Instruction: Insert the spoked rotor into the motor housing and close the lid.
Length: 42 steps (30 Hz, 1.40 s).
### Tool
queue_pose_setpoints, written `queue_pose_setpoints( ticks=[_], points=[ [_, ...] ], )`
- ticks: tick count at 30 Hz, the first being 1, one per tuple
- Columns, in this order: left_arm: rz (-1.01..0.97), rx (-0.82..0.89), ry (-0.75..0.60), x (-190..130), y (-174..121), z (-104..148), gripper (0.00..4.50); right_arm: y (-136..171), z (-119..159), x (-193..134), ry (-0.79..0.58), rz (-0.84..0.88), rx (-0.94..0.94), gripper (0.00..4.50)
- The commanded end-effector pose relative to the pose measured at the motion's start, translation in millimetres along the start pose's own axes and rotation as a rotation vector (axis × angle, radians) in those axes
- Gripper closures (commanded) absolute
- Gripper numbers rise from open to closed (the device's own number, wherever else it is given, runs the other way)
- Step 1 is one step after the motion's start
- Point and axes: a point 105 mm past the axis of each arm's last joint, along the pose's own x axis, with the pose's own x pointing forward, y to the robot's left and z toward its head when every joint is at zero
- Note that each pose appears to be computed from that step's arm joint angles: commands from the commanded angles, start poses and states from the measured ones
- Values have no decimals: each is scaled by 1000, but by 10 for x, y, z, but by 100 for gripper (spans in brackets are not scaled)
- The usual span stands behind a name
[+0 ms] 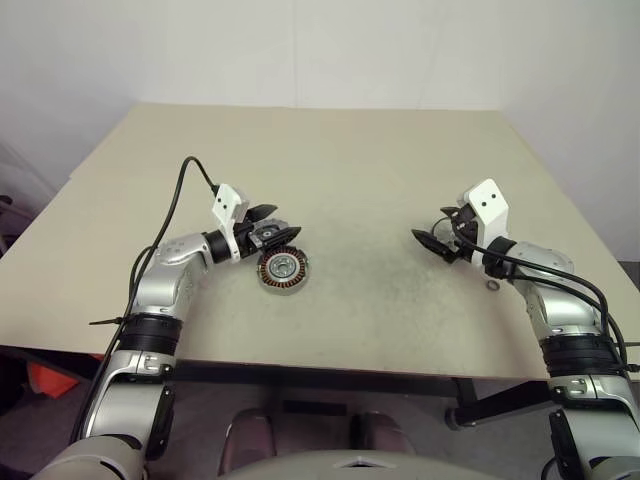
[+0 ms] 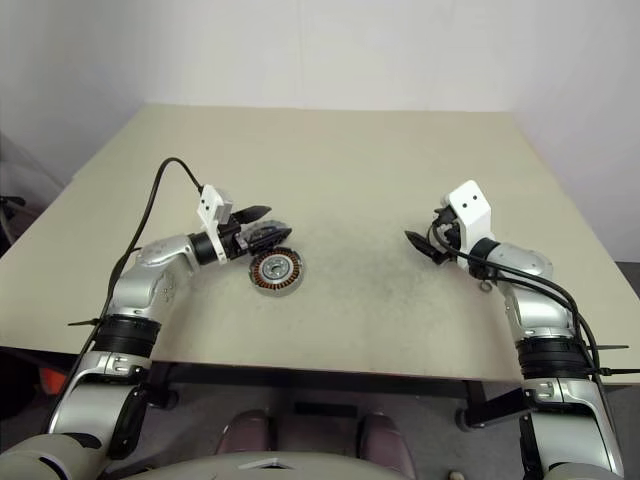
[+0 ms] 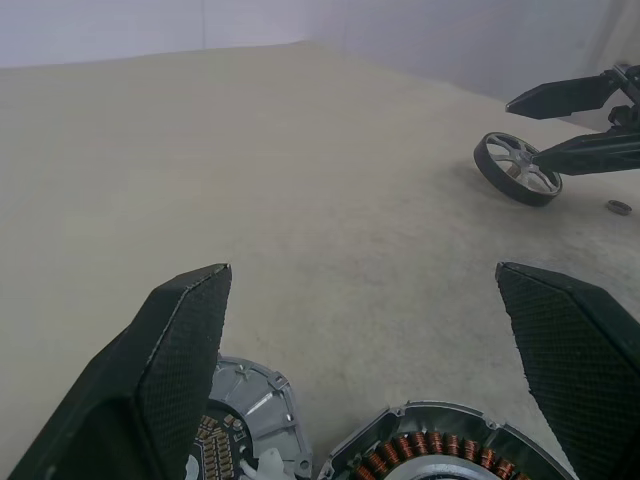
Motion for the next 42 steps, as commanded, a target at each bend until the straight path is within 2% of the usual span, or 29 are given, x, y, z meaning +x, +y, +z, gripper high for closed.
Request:
queue_pose_setpoints(
  ticks=[1, 11, 16, 19, 25, 30, 33, 37, 42],
  points=[
    [-29, 47, -44, 38, -27, 198, 2, -62, 179, -11, -53, -15, -35, 33],
    [-53, 54, -22, 16, -52, 168, 2, -48, 177, 8, -56, -14, -33, 33],
    [-160, 127, 87, -152, -125, 131, 2, -42, 189, 30, -57, -8, -37, 33],
    [-242, 211, 167, -308, -151, 189, 2, -33, 195, 47, -58, -1, -40, 33],
    [-365, 476, 275, -369, -198, 385, 2, -6, 200, 81, -61, 14, -42, 33],
    [-520, 872, 406, -210, -286, 339, 2, 38, 262, 125, -78, 35, -50, 33],
    [-640, 1014, 438, -143, -363, 319, 2, 54, 282, 140, -82, 39, -53, 33],
    [-782, 1149, 494, -159, -422, 399, 2, 50, 315, 111, -81, 45, -60, 33],
    [-891, 1241, 546, -245, -513, 487, 2, 49, 307, 19, -49, 75, -74, 33]
  ],
)
